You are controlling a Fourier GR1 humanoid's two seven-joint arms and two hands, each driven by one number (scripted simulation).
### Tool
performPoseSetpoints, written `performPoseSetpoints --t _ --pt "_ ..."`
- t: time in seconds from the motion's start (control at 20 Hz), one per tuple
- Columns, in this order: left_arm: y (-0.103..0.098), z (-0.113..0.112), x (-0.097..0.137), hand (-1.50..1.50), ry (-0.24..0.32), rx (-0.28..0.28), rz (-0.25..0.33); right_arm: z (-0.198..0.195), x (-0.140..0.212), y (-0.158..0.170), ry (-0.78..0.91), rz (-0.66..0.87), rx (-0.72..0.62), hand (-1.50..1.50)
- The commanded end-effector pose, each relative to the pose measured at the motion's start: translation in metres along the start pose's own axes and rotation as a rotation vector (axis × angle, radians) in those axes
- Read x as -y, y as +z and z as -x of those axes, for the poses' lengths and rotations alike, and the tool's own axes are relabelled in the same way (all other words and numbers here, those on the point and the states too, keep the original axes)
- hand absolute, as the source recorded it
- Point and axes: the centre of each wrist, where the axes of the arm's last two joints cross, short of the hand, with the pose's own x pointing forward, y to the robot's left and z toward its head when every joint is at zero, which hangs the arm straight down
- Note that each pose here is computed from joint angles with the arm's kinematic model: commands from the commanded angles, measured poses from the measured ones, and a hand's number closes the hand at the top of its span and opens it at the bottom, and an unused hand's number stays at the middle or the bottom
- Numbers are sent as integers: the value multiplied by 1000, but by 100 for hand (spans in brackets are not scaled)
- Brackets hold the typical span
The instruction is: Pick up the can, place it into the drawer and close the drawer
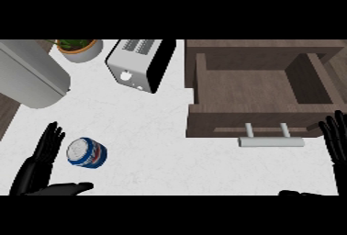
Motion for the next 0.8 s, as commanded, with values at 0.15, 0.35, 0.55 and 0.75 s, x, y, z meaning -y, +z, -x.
performPoseSetpoints --t 0.15,0.35,0.55,0.75 --pt "3 25 -18 -150 13 -37 -14 4 -12 19 -5 6 10 -150" --pt "8 38 -13 -150 1 -30 2 -3 -3 5 -5 2 5 -150" --pt "-13 52 -10 -150 25 -55 -18 4 2 -12 15 -4 7 -150" --pt "15 77 -6 -150 15 -77 -29 -13 9 -3 -1 9 12 -150"
